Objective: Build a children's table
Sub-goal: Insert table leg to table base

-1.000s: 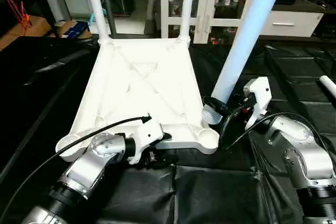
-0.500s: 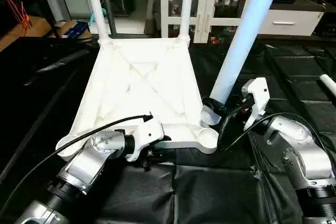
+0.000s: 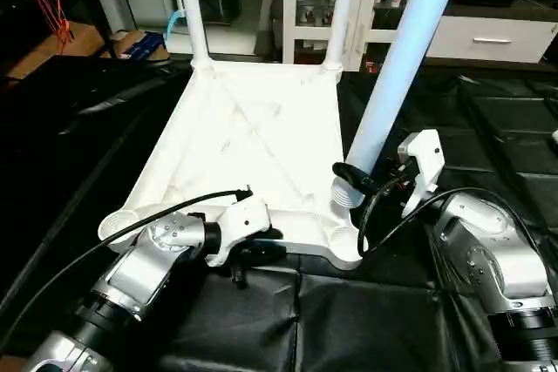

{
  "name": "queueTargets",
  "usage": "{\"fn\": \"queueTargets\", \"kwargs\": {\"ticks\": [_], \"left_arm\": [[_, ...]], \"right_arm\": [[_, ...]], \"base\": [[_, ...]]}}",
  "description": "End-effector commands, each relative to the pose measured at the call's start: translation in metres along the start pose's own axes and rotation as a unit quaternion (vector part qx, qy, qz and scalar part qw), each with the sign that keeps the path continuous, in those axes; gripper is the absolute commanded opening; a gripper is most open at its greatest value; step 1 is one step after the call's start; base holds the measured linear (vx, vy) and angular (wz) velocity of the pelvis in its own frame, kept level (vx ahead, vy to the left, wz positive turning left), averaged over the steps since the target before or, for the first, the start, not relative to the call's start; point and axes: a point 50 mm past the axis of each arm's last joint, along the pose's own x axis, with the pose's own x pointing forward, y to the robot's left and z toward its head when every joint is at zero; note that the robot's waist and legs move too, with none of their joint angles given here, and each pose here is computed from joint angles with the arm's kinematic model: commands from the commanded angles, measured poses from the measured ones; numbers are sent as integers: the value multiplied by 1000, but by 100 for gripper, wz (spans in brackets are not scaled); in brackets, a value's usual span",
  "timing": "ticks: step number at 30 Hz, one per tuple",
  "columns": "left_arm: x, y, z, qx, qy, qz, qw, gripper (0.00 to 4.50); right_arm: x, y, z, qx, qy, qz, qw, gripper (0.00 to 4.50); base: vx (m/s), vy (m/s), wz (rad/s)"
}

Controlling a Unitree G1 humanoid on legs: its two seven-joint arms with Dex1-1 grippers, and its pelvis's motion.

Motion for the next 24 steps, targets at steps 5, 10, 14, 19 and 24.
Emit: {"fn": "queueTargets", "kwargs": {"ticks": [5,10,14,19,24], "left_arm": [[-13,-6,-22,-21,91,61,994,76],[-26,-26,-35,-69,108,93,987,74],[-33,-39,-35,-92,137,127,978,72],[-32,-41,-37,-120,151,176,965,69],[-35,-39,-36,-149,171,240,944,67]], "right_arm": [[5,9,4,-7,-17,11,1000,188],[9,14,1,3,-17,17,1000,188],[13,18,-2,7,-16,23,1000,188],[20,21,-4,11,-15,27,999,188],[25,21,-5,12,-14,21,1000,188]], "base": [[0,0,0],[0,0,0],[0,0,0],[0,0,0],[0,0,0]]}}
